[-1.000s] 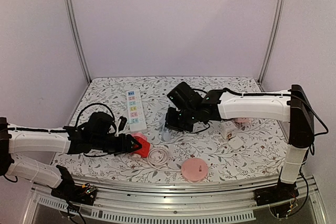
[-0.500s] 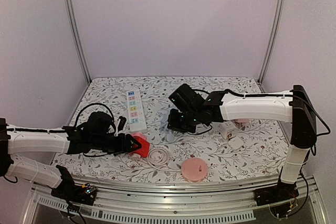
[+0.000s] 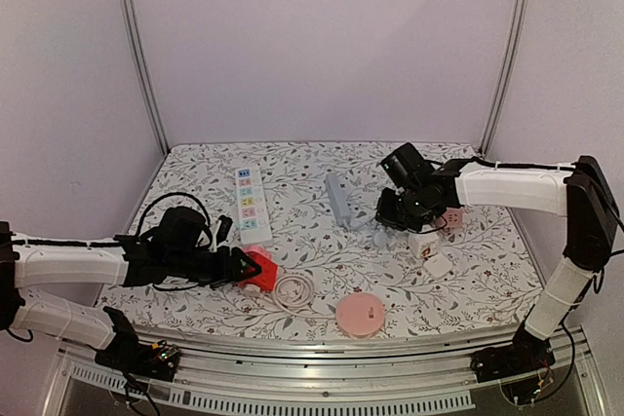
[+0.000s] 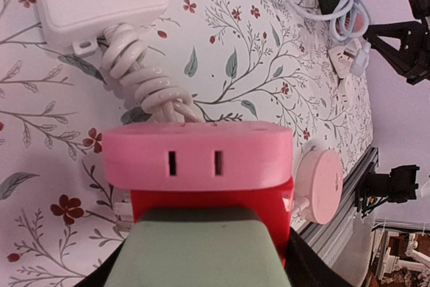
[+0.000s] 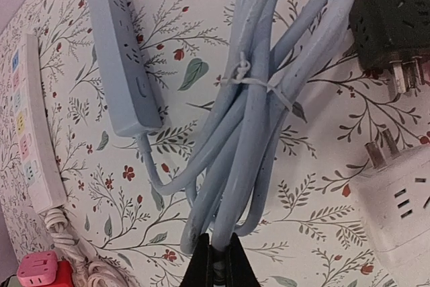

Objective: Pull the plug off the socket
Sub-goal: Place the plug at the center of the board.

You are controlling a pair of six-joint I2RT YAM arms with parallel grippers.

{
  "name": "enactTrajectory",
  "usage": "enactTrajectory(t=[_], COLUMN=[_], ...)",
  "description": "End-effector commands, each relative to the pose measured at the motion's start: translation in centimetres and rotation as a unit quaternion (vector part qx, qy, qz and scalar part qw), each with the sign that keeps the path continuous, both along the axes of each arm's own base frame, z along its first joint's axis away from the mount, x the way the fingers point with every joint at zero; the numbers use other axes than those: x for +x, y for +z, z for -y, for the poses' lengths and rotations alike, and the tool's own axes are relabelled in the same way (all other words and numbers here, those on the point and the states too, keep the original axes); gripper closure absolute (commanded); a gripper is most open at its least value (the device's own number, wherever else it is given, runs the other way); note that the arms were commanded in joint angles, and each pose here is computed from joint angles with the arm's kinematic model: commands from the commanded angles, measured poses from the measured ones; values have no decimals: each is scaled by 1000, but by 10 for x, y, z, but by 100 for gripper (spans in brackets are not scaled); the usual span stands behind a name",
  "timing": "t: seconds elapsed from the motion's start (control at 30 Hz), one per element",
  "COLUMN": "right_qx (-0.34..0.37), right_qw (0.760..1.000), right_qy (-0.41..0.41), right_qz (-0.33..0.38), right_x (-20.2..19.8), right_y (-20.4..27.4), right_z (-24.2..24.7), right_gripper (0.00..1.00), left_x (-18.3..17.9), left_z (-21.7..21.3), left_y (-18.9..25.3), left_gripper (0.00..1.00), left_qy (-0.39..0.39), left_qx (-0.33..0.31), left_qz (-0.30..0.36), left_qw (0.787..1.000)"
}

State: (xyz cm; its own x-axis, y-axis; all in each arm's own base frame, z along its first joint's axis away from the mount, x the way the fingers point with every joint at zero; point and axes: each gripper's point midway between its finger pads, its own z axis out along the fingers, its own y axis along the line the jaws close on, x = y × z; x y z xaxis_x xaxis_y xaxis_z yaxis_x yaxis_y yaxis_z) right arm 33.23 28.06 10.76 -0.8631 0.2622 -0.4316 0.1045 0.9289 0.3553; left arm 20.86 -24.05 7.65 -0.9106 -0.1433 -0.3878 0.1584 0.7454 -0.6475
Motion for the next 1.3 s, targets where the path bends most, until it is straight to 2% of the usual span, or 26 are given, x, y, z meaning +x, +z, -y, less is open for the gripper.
enactTrajectory(t=[0.0, 0.3, 0.43, 0.6, 0.93, 1.13, 1.2, 1.27], right_qx=[-9, -23, -27, -26, -20, 5, 14, 46], right_qw=[1000, 999, 999, 999, 999, 1000, 1000, 997], right_qy=[-8, -27, -26, -25, -19, 8, 24, 53], right_qz=[18, -14, -19, -25, -16, 10, 15, 18], right_x=[11, 21, 22, 22, 24, 22, 19, 10], right_y=[8, -18, -22, -26, -12, 23, 35, 55], right_z=[28, 55, 55, 53, 50, 44, 40, 30], right_gripper=[100, 100, 95, 78, 59, 40, 35, 29], left_x=[13, 13, 13, 12, 13, 18, 20, 22], left_z=[8, 12, 12, 14, 21, 25, 28, 35], left_y=[22, 21, 21, 21, 36, 62, 74, 90], left_gripper=[72, 72, 72, 72, 72, 72, 73, 73], left_qy=[1, -8, -9, -17, -43, -134, -167, -228], left_qx=[-42, -44, -45, -45, -52, 12, 26, 41], left_qz=[38, 34, 35, 34, 60, 103, 121, 146], left_qw=[998, 998, 998, 998, 996, 986, 978, 962])
